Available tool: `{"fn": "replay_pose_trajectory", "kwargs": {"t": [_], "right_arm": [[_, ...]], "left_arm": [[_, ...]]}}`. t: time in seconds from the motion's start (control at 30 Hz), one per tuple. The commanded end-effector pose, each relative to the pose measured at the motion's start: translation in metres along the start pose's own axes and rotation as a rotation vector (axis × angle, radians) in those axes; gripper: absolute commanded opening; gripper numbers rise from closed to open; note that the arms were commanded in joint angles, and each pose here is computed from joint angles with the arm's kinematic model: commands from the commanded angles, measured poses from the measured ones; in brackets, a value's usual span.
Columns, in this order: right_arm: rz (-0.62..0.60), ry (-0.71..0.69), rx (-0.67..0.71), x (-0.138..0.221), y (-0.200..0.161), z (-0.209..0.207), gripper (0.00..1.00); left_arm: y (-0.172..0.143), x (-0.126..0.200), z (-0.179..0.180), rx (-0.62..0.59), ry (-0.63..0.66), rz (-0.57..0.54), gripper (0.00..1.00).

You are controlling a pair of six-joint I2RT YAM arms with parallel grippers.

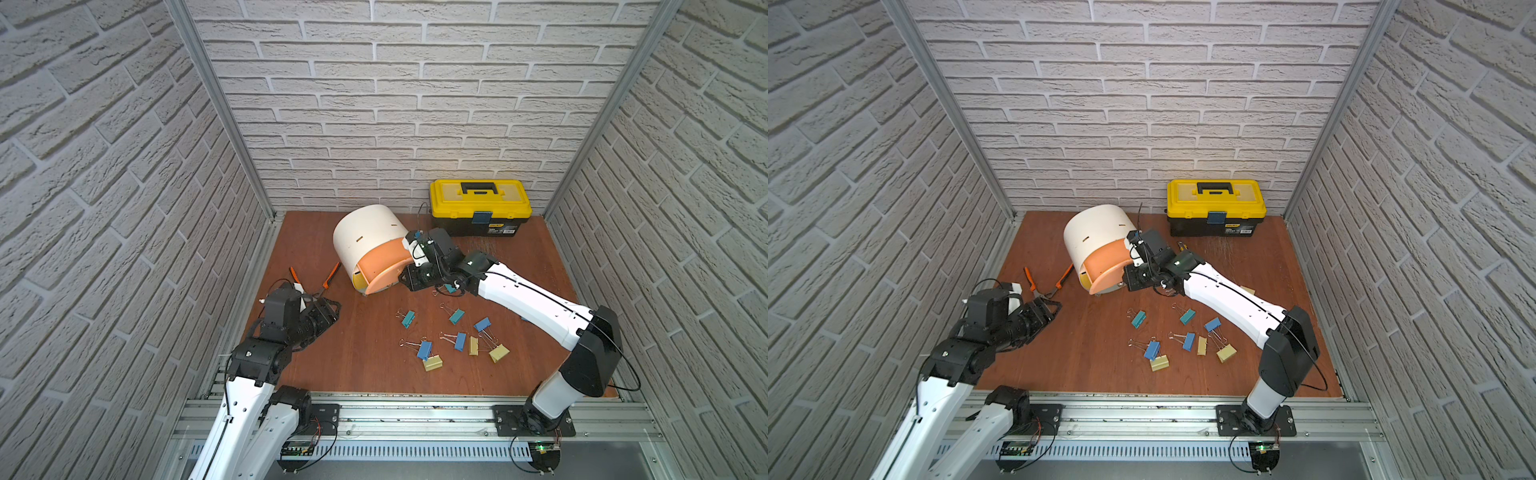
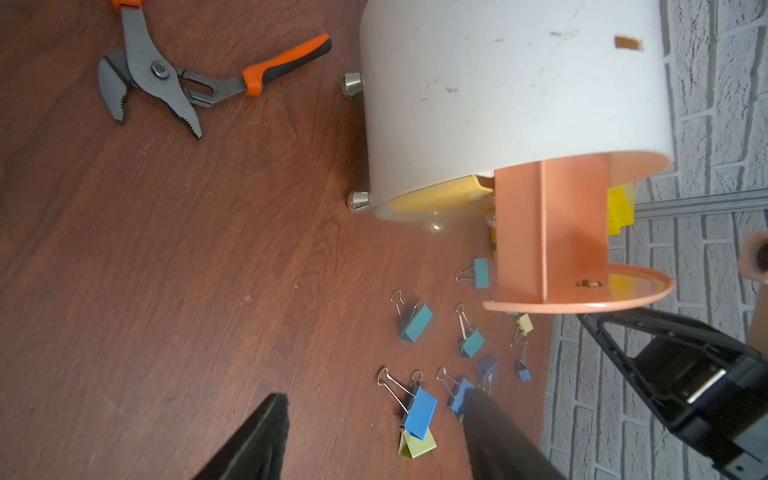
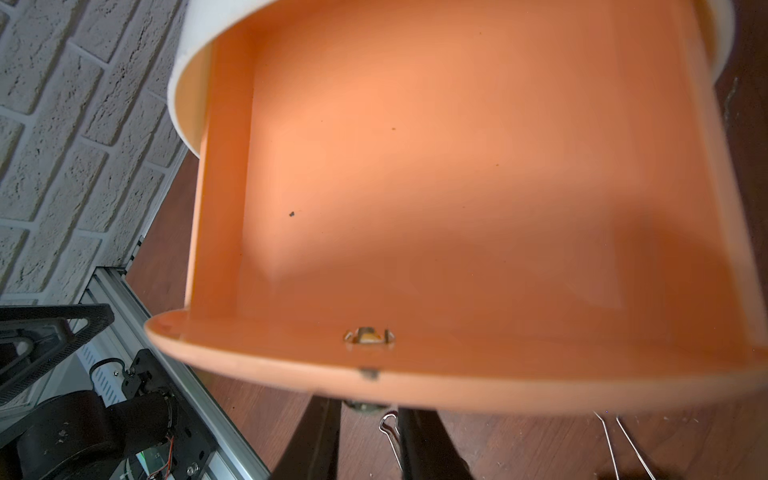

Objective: Put the binder clips in the drawer according to color
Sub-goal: Open the drawer in the storage box.

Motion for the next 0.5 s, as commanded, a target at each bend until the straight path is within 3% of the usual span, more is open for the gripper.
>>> {"fn": "replay_pose_trajectory", "kwargs": {"t": [0.0, 0.27, 0.47], "right_arm": [[-0.023, 0.013, -0.001, 0.012, 0.000, 0.006, 0.17], [-0.042, 0.014, 0.001, 0.016, 0.004, 0.008, 0.30], [-0.061, 0.009, 0.013, 0.026, 0.003, 0.007, 0.55]], "left_arm": [[0.006, 0.005, -0.015, -0.020, -0.055, -0.026, 0.71], [0.007, 0.008, -0.014, -0.015, -0.058, -0.038, 0.71], [0.009, 0.010, -0.016, -0.013, -0.065, -0.048, 0.71]]}}
Point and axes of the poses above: each gripper's point midway between its finger pads, its own x axis back along the fingers, its own z axis along the line the jaws close on, y = z × x, the point moved 1 cm from there along x, back along the fingers, and after that the axes turned 6 degrees about x, right-handed, at the moved point
